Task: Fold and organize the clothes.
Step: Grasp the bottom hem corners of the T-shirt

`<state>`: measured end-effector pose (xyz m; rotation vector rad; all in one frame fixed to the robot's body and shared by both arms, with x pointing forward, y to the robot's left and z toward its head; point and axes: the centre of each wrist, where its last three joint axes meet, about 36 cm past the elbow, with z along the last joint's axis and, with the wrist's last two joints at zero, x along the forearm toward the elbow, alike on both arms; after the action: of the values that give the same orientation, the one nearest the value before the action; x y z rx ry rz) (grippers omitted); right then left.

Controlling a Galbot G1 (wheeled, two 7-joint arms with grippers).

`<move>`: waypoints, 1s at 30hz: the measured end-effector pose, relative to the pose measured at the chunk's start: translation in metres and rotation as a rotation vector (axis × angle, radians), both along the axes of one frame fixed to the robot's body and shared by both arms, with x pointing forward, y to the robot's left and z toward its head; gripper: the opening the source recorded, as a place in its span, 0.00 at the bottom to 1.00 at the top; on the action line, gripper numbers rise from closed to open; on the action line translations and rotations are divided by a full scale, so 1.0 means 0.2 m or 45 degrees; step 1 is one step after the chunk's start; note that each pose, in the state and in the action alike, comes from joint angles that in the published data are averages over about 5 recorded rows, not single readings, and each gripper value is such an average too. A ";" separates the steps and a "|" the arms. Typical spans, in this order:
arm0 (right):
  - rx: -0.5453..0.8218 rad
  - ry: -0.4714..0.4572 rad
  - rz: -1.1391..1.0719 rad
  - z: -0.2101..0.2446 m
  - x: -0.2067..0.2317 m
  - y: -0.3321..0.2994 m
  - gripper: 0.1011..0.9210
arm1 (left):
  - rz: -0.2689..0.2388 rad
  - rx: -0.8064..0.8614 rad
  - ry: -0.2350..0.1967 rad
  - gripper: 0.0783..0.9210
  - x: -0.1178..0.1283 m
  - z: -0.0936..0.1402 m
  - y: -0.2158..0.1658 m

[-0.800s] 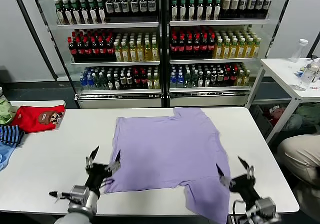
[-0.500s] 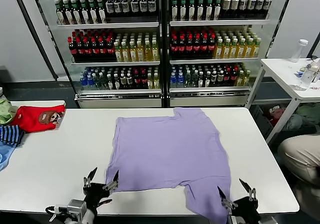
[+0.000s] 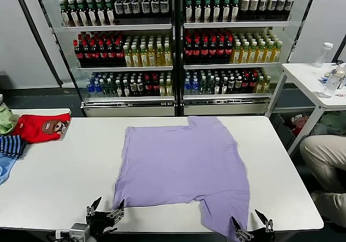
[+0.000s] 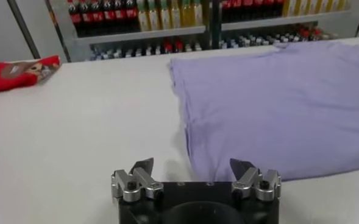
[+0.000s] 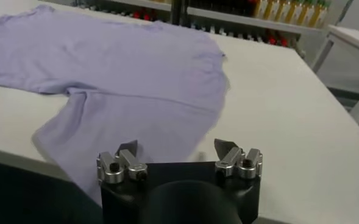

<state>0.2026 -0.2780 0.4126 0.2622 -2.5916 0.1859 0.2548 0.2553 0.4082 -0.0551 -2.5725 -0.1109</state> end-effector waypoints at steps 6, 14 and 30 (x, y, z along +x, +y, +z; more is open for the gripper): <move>0.030 0.042 -0.010 -0.01 0.00 0.01 0.54 | 0.007 -0.010 0.021 0.59 -0.01 -0.02 0.00; 0.088 0.073 -0.016 -0.02 0.00 0.03 0.27 | 0.002 -0.036 0.036 0.31 -0.02 -0.03 -0.03; 0.131 0.044 0.004 0.19 -0.04 -0.01 0.03 | -0.028 -0.014 0.030 0.01 -0.08 0.04 -0.01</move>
<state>0.1951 -0.2809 0.4500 0.3038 -2.5701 0.0489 0.2396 0.2540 0.4157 -0.0887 -2.5499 -0.1037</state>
